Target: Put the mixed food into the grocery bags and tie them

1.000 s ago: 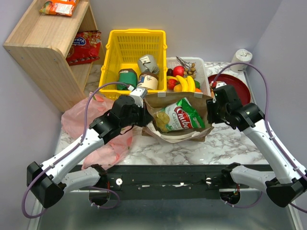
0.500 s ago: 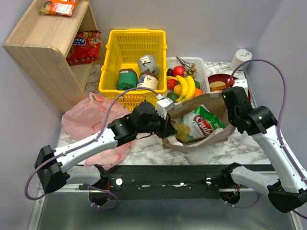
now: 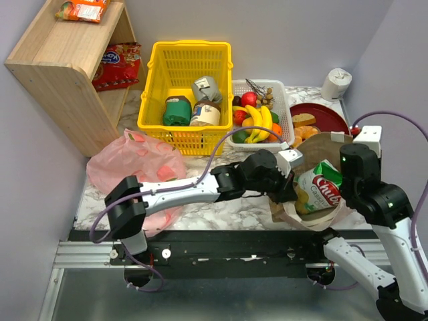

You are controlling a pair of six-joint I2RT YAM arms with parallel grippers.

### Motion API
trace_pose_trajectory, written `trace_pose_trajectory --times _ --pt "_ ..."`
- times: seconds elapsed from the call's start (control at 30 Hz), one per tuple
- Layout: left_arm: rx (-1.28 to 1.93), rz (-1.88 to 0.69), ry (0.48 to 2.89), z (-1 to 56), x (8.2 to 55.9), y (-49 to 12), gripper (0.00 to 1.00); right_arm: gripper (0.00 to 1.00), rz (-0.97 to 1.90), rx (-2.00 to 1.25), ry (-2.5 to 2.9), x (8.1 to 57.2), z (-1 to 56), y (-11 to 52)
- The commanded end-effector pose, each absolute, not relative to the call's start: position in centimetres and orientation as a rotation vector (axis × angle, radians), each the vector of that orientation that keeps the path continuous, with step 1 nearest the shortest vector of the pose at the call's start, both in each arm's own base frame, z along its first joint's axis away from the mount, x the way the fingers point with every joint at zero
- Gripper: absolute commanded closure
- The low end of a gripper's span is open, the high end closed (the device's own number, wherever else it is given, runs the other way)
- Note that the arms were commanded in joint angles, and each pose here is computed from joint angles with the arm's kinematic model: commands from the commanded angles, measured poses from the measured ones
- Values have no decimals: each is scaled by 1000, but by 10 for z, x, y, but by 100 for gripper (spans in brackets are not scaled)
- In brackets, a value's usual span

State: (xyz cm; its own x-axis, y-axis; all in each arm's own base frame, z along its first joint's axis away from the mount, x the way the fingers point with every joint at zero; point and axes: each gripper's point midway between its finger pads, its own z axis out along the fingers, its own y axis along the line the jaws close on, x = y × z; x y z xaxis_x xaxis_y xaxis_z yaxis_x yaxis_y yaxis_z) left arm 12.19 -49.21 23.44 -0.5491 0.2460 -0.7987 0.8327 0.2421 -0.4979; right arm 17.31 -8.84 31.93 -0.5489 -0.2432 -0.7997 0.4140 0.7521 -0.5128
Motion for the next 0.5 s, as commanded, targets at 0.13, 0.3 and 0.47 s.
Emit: trace_pose_trajectory --times 0.13,0.3,0.47 --pt "972 -1493 1716 276 118 -558 100 75 -981 292 1795 182 345 -106" --pt "985 -1563 1632 282 121 -591 100 30 -981 295 1742 185 363 -108" --pt "996 -1636 1591 281 120 -621 100 13 -886 298 1708 187 381 -103"
